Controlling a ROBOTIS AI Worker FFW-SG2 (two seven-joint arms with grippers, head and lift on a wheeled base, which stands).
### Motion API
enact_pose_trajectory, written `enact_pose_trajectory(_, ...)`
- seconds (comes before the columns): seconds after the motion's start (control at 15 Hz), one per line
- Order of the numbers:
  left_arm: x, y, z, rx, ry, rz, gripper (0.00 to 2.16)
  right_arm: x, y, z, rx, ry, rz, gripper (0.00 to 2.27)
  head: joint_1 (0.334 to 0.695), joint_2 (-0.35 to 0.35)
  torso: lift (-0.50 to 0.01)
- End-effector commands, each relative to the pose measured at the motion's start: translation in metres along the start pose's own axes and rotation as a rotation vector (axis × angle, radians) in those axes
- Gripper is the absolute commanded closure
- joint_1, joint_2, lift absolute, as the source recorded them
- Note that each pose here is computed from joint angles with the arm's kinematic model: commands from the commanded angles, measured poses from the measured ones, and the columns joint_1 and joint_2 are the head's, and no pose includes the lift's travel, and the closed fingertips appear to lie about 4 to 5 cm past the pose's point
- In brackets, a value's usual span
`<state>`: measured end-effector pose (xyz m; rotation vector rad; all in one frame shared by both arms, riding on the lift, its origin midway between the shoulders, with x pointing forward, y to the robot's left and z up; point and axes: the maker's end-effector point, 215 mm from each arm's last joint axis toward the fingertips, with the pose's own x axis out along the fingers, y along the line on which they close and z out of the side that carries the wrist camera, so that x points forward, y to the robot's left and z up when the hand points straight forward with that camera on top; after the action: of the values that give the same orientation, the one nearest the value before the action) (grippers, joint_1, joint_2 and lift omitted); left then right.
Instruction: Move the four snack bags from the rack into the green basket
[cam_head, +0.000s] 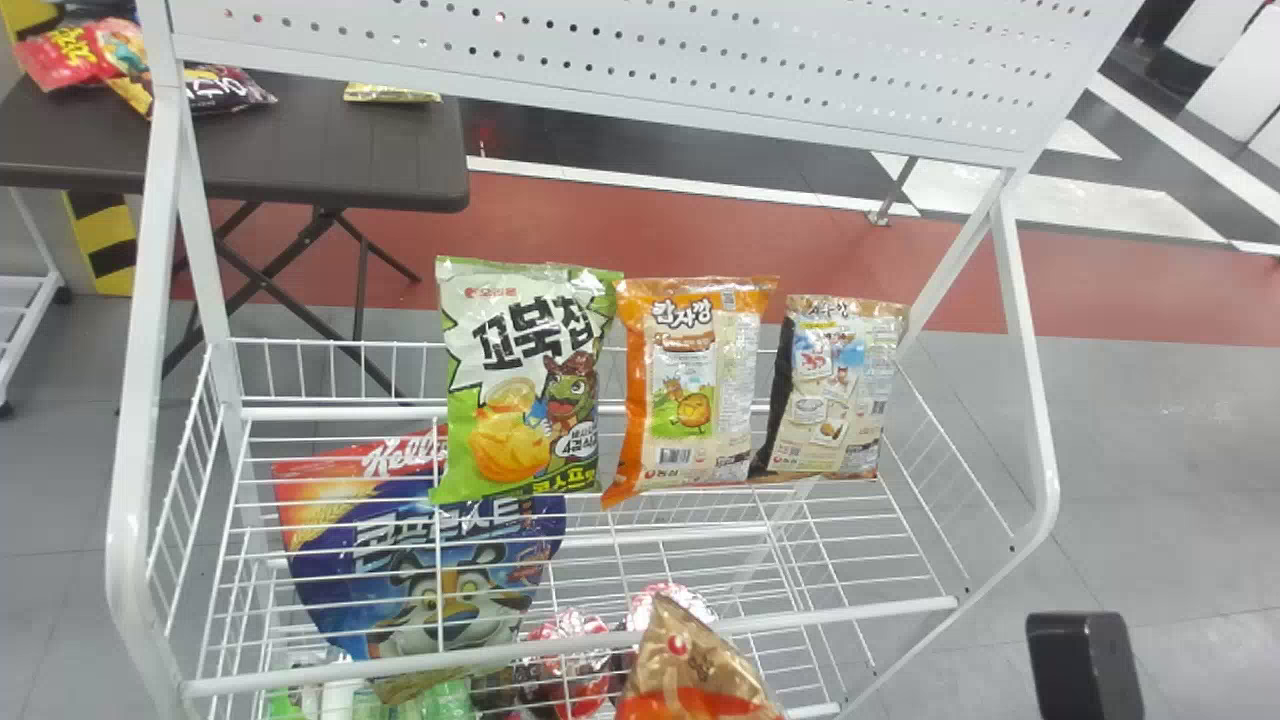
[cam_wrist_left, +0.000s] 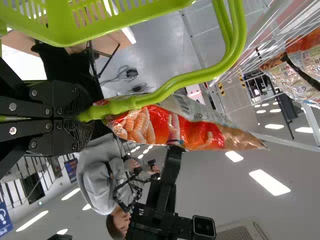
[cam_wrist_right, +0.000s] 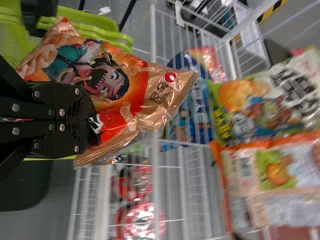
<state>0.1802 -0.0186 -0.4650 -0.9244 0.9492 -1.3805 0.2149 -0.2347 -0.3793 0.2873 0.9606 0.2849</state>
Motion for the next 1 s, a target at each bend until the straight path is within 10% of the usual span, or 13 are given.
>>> enact_pose_trajectory(0.0, 0.002, -0.005, 0.003, 0.016, 0.000, -0.004, 1.49, 0.010, -0.014, -0.021, 0.048, 0.052, -0.025, 2.25, 0.695, -0.350, 0.000)
enact_pose_trajectory(0.93, 0.014, -0.038, -0.008, 0.022, 0.027, -0.047, 1.48, 0.105, 0.026, -0.055, -0.092, 0.078, 0.032, 2.25, 0.695, -0.350, 0.000)
